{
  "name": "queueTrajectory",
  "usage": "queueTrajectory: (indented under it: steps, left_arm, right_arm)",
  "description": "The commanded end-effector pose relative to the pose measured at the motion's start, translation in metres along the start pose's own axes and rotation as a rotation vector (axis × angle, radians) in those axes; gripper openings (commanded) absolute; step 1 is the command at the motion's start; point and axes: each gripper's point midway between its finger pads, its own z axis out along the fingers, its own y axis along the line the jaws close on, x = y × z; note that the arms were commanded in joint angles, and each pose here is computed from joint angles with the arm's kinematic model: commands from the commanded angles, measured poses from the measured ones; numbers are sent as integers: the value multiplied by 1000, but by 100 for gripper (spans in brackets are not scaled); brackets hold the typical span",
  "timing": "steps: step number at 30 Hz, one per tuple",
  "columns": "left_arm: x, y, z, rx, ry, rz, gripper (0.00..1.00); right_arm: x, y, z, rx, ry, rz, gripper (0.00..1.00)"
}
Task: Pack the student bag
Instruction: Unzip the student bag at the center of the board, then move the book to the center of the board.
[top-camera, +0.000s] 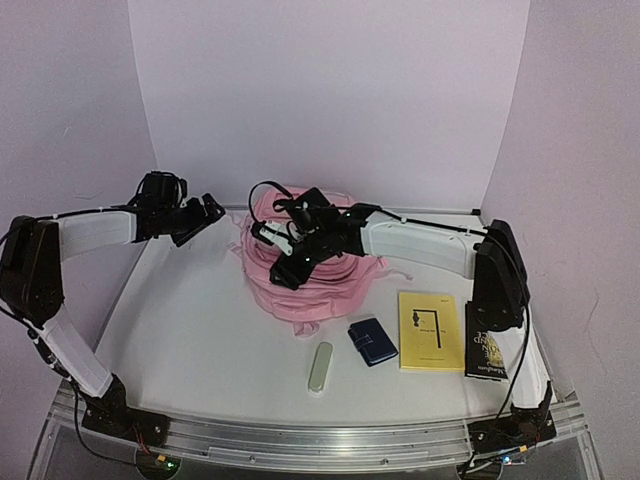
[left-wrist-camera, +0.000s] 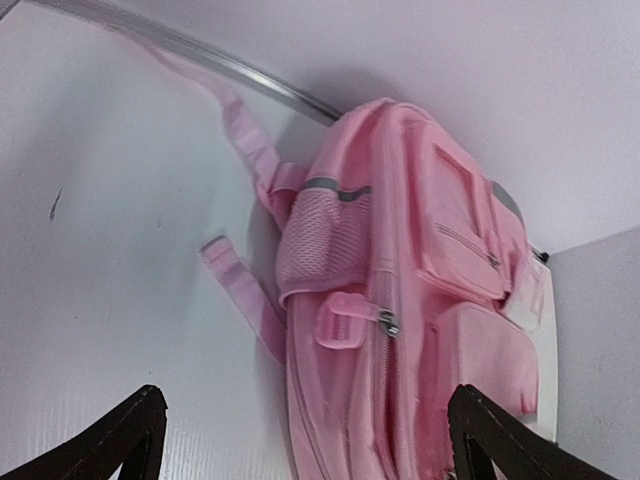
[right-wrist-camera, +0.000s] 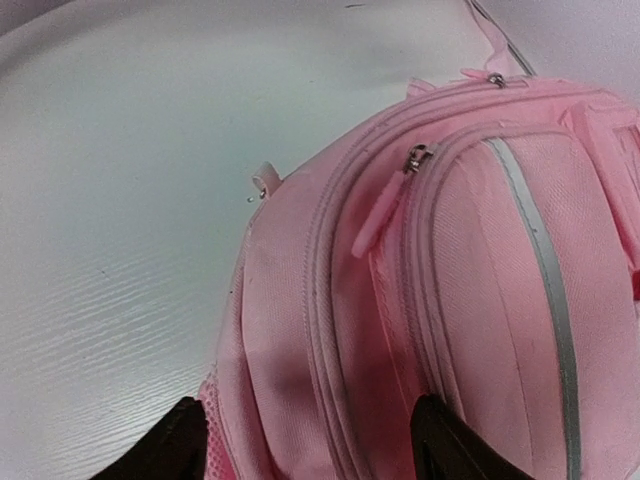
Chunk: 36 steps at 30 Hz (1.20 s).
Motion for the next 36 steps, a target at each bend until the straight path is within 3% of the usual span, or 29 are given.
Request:
queueTrajectory:
  steps: [1, 9, 17, 24, 30, 36]
  left_arm:
    - [11, -51, -34, 143, -16, 130, 100]
    - [72, -111, -73, 306, 61, 292, 100]
    - [96, -130, -81, 343, 82, 336, 100]
    - [99, -132, -74, 345, 89, 347, 100]
    - [101, -129, -72, 339, 88, 348, 100]
    - [99, -126, -74, 321, 74, 353, 100]
  right_arm:
    - [-27, -33, -92, 24, -101, 129, 79]
    - [82, -112, -173, 82, 21, 454, 86]
    - [242, -124, -231, 139, 371, 648, 85]
    - [364, -93, -273, 173, 778, 476, 86]
    - [414, -59, -310, 21, 935, 506, 90]
    - [470, -17, -330, -62, 1122, 390, 92]
